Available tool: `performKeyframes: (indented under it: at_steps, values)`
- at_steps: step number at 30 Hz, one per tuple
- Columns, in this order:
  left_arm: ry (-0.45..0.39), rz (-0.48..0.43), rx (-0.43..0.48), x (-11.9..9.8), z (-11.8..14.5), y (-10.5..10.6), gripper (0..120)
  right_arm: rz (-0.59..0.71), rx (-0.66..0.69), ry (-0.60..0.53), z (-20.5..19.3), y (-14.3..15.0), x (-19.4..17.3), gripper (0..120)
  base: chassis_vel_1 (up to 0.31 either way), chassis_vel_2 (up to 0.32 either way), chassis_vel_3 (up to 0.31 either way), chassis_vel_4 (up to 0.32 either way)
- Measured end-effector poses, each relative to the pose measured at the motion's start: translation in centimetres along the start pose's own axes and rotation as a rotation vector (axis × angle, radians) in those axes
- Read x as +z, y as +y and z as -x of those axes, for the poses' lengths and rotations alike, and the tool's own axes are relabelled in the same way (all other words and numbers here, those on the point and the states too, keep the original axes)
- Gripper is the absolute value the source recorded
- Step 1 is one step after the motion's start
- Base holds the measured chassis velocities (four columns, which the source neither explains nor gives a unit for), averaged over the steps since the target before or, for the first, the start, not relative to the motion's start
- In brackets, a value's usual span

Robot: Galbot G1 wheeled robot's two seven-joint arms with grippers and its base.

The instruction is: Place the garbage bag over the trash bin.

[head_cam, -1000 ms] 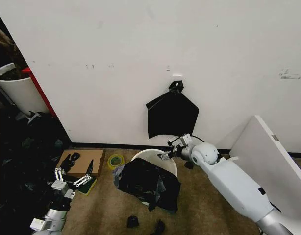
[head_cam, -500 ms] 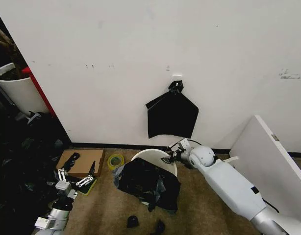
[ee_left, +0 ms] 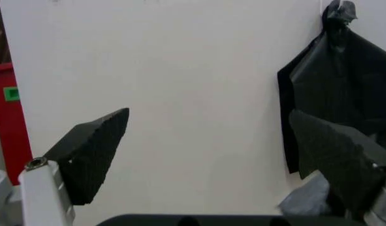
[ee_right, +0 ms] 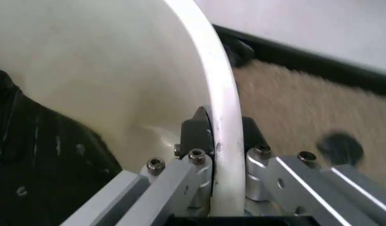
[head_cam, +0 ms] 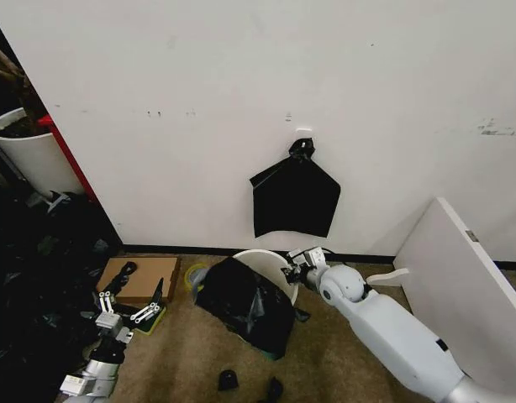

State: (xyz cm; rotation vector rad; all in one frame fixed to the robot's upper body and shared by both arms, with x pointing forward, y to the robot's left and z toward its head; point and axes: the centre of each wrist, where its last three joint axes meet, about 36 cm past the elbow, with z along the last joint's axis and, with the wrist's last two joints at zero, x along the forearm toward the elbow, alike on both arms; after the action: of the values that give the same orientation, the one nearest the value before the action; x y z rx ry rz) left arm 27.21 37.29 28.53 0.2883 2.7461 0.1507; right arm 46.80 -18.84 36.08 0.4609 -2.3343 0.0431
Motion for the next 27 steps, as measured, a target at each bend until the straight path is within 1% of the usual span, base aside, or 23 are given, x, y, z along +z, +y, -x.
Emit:
performKeyframes:
  at_steps: [1,4,6,7,8,12,14,16,17,20,23,27]
  values:
    - [0.0,0.0,0.0,0.0,0.0,0.0,100,0.0,0.0,0.0,0.0,0.0,0.0,1,0.0,0.0,0.0,0.0]
    - [0.0,-0.003,0.0,0.1,0.0,-0.2,100,0.11,0.07,-0.003,-2.4,1.1,1.9,1,0.0,0.0,0.0,0.0]
    - [-0.004,-0.01,0.008,0.1,0.2,-0.7,100,0.224,0.137,-0.017,-5.2,3.0,3.2,1,0.0,0.0,0.0,0.0]
    - [-0.007,-0.014,0.013,0.1,0.4,-0.9,100,0.259,0.168,-0.022,-6.0,3.7,3.6,0,0.0,0.0,0.0,0.0]
    - [-0.007,-0.014,0.013,0.1,0.4,-0.9,100,0.259,0.168,-0.022,-6.0,3.7,3.6,0,0.0,0.0,0.0,0.0]
    - [-0.018,-0.026,0.038,-0.1,1.2,-1.7,100,0.433,0.322,-0.054,-8.0,6.6,5.3,0,0.0,0.0,0.0,0.0]
    - [-0.023,-0.03,0.047,-0.2,1.5,-2.1,100,0.524,0.386,-0.063,-8.2,7.7,6.1,0,0.0,0.0,0.0,0.0]
    - [-0.024,-0.032,0.048,-0.2,1.6,-2.2,100,0.541,0.396,-0.065,-8.2,7.9,6.2,0,0.0,0.0,0.0,0.0]
    - [-0.027,-0.034,0.052,-0.3,1.7,-2.4,100,0.588,0.423,-0.071,-8.2,8.2,6.5,0,0.0,0.0,0.0,0.0]
    - [-0.028,-0.035,0.059,-0.6,1.6,-2.7,100,0.677,0.476,-0.073,-7.9,8.3,6.9,0,0.0,0.0,0.0,0.0]
    - [-0.027,-0.032,0.058,-0.9,1.3,-2.6,100,0.719,0.506,-0.082,-7.7,8.4,6.9,0,0.0,0.0,0.0,0.0]
    - [-0.026,-0.026,0.055,-1.0,1.1,-2.4,100,0.741,0.513,-0.084,-7.4,8.7,7.0,0,0.0,0.0,0.0,0.0]
